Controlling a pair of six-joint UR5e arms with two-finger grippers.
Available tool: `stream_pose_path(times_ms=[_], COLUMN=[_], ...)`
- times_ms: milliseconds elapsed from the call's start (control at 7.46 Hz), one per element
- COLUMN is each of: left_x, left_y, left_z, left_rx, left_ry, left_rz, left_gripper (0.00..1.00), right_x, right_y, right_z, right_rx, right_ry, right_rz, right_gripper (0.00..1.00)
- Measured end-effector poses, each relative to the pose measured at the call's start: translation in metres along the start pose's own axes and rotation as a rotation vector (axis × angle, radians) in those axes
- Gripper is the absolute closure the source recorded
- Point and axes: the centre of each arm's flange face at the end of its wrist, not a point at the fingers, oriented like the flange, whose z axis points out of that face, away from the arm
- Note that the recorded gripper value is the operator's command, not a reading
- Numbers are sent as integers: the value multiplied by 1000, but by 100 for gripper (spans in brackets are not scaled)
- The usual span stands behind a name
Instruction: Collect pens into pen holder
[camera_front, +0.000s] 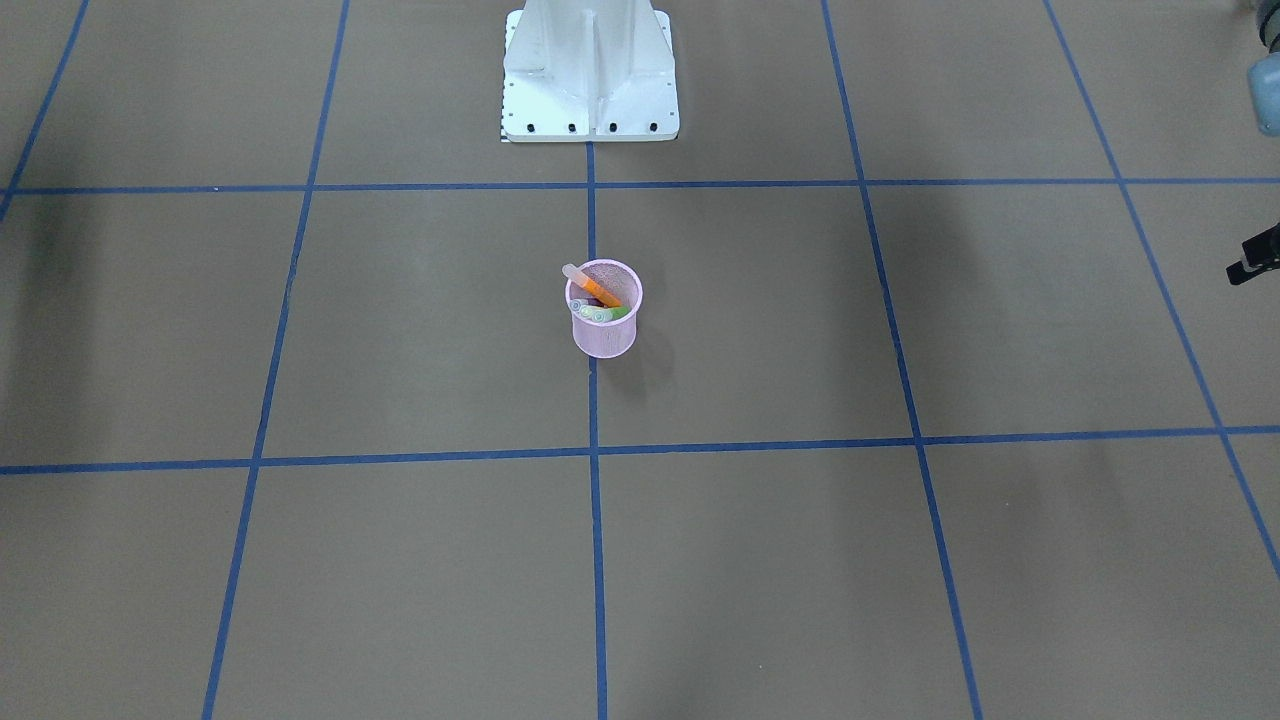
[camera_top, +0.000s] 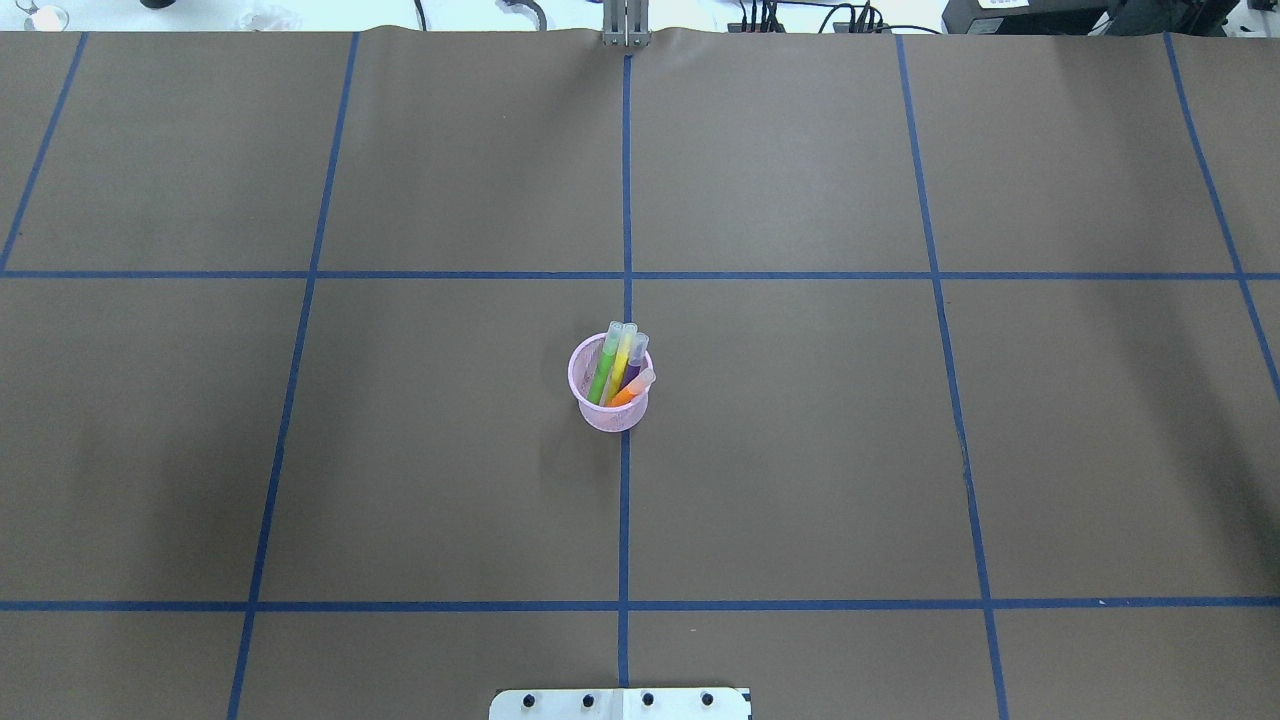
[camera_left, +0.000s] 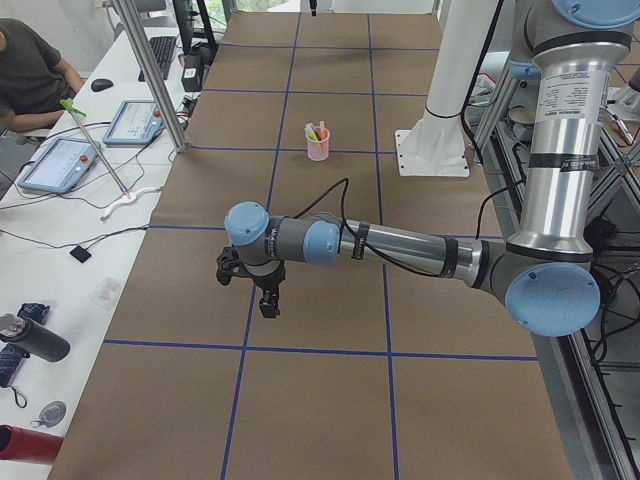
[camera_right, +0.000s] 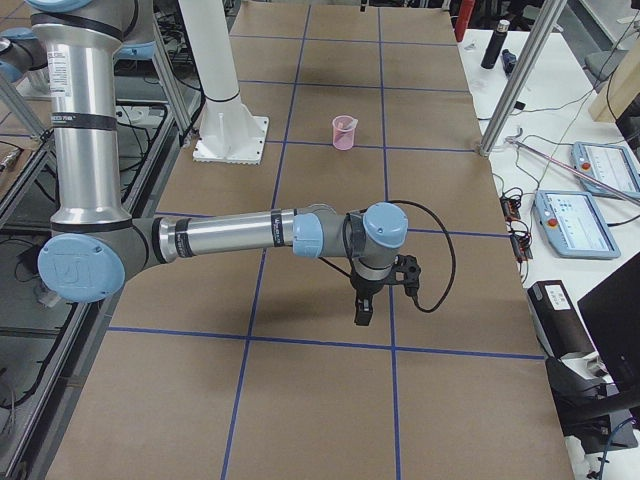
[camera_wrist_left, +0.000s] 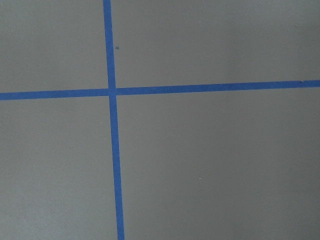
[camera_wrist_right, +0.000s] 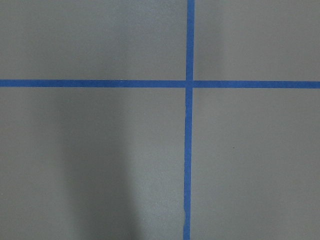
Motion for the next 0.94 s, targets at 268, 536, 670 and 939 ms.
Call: stream_pose_path(times_ms=[268, 536, 670, 939], left_x=[-1, -1, -1, -1], left_y=[0, 1, 1, 1], left_z=[0, 0, 0, 0], left_rx=[0, 1, 1, 1], left_ry=[-2, -3, -3, -4], left_rz=[-1, -1, 0, 3], left_gripper=[1, 1, 1, 1], right_x=[-4, -8, -9, -9], right_y=[0, 3, 4, 5], right_z=[-4, -9, -11, -11], right_rx=[9, 18, 21, 22], right_ry=[-3, -6, -3, -2], right_rz=[-7, -16, -19, -19], right_gripper=[1, 1, 1, 1])
